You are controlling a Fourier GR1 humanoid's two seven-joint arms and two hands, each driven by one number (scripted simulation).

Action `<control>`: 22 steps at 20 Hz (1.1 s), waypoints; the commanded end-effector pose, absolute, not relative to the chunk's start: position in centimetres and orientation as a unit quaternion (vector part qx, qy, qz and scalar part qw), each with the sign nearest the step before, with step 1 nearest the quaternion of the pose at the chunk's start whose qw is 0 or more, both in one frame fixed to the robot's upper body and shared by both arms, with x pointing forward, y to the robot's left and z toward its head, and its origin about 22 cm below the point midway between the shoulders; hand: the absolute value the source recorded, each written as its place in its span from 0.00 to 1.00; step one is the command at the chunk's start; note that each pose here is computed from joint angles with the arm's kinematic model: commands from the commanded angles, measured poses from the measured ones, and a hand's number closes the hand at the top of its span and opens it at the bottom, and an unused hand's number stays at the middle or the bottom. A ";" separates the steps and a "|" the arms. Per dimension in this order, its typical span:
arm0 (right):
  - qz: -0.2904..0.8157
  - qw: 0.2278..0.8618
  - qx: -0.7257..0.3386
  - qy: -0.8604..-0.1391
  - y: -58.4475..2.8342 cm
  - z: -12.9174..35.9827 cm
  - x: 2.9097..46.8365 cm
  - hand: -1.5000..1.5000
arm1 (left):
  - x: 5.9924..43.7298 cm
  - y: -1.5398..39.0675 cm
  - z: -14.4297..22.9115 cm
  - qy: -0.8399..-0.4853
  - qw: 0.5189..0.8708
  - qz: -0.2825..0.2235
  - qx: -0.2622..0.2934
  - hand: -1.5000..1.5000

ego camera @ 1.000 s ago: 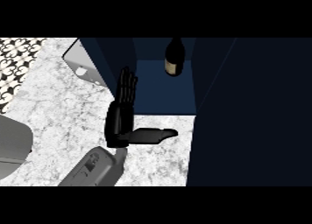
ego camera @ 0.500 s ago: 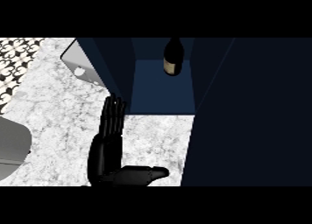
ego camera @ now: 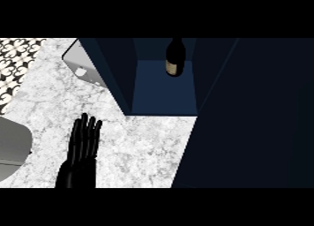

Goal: Pick up the wine, place it into the cabinet and close the cabinet

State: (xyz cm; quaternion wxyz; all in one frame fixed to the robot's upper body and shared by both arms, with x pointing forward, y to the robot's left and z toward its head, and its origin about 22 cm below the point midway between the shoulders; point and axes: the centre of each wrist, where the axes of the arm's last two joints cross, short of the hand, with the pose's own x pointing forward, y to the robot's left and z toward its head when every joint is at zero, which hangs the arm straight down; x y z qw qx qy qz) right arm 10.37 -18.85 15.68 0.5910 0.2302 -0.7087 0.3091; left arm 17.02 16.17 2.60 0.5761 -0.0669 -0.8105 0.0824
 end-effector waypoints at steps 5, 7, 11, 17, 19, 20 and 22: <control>0.328 0.531 0.306 -0.719 -17.2 19.6 7.1 1.00 | 14.8 20.7 3.9 -0.812 0.576 0.080 -0.056 0.00; 0.322 0.539 0.312 -0.713 -16.5 19.1 7.9 1.00 | 14.7 22.5 4.4 -0.818 0.566 0.087 -0.052 0.00; 0.332 0.552 0.331 -0.689 -15.0 18.4 8.6 1.00 | 13.6 23.5 5.1 -0.816 0.568 0.093 -0.061 0.00; 0.323 0.546 0.339 -0.695 -11.4 18.7 10.2 1.00 | 13.8 27.0 6.2 -0.817 0.568 0.086 -0.051 0.00; 0.318 0.546 0.342 -0.695 -10.3 19.0 9.7 1.00 | 14.0 27.4 6.1 -0.815 0.568 0.094 -0.061 0.00; 0.316 0.548 0.333 -0.699 -9.4 18.8 10.8 1.00 | 13.5 27.8 6.2 -0.819 0.564 0.086 -0.059 0.00; 0.324 0.552 0.317 -0.700 -8.1 19.1 12.1 1.00 | 12.8 28.0 6.9 -0.819 0.563 0.082 -0.075 0.00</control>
